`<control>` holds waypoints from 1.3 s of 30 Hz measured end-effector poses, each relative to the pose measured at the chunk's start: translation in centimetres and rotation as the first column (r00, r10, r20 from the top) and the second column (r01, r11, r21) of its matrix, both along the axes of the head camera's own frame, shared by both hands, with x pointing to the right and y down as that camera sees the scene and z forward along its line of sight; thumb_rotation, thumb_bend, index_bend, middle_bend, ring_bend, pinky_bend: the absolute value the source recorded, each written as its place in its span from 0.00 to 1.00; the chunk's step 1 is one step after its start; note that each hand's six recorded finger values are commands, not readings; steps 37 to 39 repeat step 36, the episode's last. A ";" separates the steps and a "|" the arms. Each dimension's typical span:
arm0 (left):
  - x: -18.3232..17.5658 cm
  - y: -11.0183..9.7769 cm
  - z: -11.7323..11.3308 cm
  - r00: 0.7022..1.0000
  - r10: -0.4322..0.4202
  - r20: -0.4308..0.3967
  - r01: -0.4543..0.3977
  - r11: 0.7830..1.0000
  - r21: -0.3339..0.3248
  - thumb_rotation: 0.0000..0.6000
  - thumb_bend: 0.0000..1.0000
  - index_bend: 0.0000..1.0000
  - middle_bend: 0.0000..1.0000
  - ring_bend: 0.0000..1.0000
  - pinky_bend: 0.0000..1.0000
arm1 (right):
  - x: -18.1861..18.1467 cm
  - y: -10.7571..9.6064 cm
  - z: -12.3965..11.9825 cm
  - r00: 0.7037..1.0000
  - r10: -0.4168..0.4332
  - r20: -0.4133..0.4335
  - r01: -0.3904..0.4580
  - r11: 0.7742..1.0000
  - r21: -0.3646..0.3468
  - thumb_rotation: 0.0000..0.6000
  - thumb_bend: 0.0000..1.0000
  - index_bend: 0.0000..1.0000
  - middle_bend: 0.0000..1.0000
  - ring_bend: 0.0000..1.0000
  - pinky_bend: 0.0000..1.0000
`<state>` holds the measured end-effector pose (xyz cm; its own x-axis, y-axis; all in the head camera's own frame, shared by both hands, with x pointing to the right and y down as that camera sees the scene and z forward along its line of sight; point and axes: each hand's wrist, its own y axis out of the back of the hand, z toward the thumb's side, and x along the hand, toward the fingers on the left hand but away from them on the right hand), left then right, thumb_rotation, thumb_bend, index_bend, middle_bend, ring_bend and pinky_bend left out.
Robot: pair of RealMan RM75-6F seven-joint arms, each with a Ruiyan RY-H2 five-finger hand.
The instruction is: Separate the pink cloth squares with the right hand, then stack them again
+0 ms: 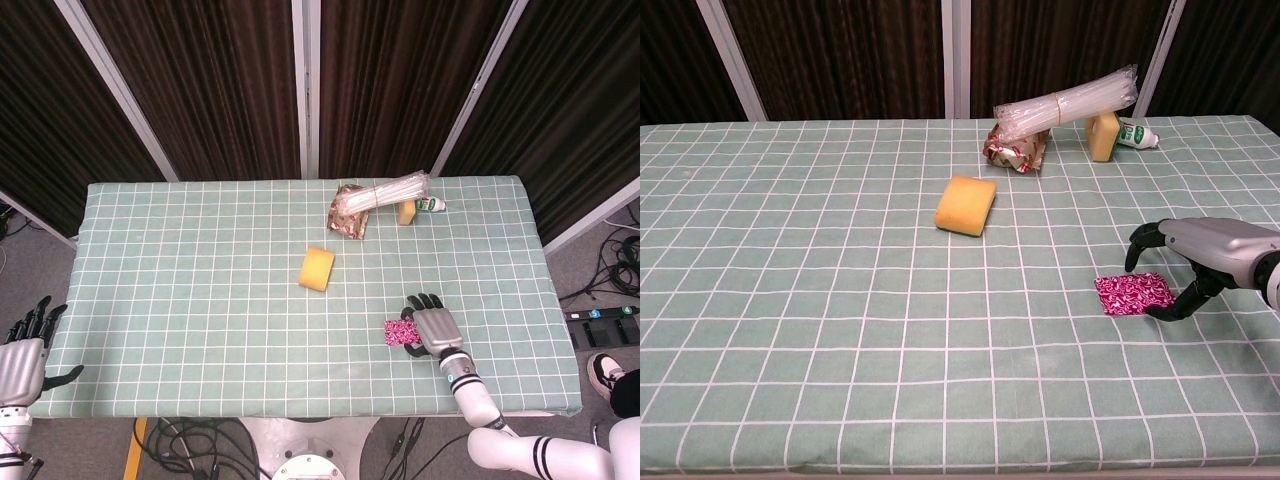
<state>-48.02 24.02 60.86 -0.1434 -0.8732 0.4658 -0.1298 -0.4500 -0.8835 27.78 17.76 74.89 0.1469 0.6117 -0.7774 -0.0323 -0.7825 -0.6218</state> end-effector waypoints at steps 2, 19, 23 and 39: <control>0.0 0.0 0.0 1.000 0.000 0.000 0.000 1.000 0.000 1.00 0.08 0.17 0.10 0.10 0.17 | 0.0 0.0 -0.1 1.000 0.000 0.003 0.000 1.000 0.001 0.84 0.19 0.29 0.08 0.00 0.00; 0.7 -0.6 -0.4 1.000 0.016 -0.008 -0.016 1.000 0.020 1.00 0.08 0.17 0.10 0.10 0.17 | 7.4 -3.7 -8.5 0.993 0.097 0.062 -0.112 0.938 0.327 0.85 0.19 0.20 0.06 0.00 0.00; 1.2 -1.0 -0.6 1.000 0.024 -0.007 -0.023 0.999 0.038 1.00 0.08 0.17 0.10 0.10 0.17 | 9.7 -2.7 -11.8 0.989 0.106 0.102 -0.138 0.906 0.400 0.84 0.19 0.18 0.05 0.00 0.00; 3.0 -1.7 -1.6 0.998 0.054 0.013 -0.054 0.995 0.083 1.00 0.09 0.17 0.10 0.10 0.17 | 12.9 3.2 -18.3 0.971 0.119 0.205 -0.205 0.856 0.475 0.84 0.19 0.17 0.05 0.00 0.00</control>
